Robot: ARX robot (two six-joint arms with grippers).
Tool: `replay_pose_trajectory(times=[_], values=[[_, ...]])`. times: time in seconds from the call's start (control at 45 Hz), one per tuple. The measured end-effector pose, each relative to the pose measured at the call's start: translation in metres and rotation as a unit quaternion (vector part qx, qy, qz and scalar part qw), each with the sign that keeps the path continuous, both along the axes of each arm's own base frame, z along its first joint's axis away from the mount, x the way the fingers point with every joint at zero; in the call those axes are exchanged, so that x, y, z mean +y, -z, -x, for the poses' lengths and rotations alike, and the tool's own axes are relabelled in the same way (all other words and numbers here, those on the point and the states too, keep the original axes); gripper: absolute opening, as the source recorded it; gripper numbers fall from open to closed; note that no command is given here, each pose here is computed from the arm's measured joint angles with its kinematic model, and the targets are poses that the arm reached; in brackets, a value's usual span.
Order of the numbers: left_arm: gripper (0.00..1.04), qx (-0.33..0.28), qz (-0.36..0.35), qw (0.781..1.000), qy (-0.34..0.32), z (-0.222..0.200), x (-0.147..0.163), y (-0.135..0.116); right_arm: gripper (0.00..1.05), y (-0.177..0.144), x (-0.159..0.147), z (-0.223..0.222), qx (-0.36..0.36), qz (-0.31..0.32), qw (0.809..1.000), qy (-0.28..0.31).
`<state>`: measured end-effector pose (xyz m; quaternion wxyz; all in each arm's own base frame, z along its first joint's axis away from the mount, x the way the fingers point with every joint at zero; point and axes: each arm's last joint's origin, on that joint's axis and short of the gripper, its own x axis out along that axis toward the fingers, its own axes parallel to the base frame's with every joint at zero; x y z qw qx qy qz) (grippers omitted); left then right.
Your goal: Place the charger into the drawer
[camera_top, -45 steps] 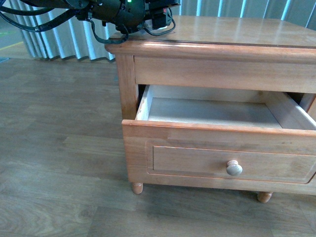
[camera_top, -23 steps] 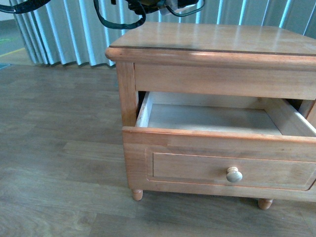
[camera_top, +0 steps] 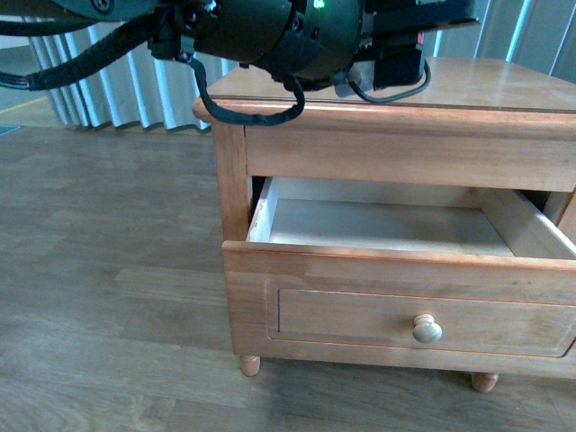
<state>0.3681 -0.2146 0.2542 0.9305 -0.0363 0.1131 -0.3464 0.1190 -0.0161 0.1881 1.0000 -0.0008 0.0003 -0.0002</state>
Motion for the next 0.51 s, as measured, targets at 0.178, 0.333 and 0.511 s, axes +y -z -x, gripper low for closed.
replay_pose_trajectory(times=[0.178,0.333,0.511], values=[[0.40,0.015,-0.004,1.000,0.002,0.001,0.001,0.010,0.96,0.000,0.000,0.000,0.000,0.000,1.000,0.000],[0.40,0.037,-0.015,0.999,0.004,-0.002,-0.002,0.027,0.96,0.000,0.000,0.000,0.000,0.000,1.000,0.000],[0.40,0.067,-0.032,0.997,0.004,-0.008,-0.005,0.054,0.96,0.000,0.000,0.000,0.000,0.000,1.000,0.000]])
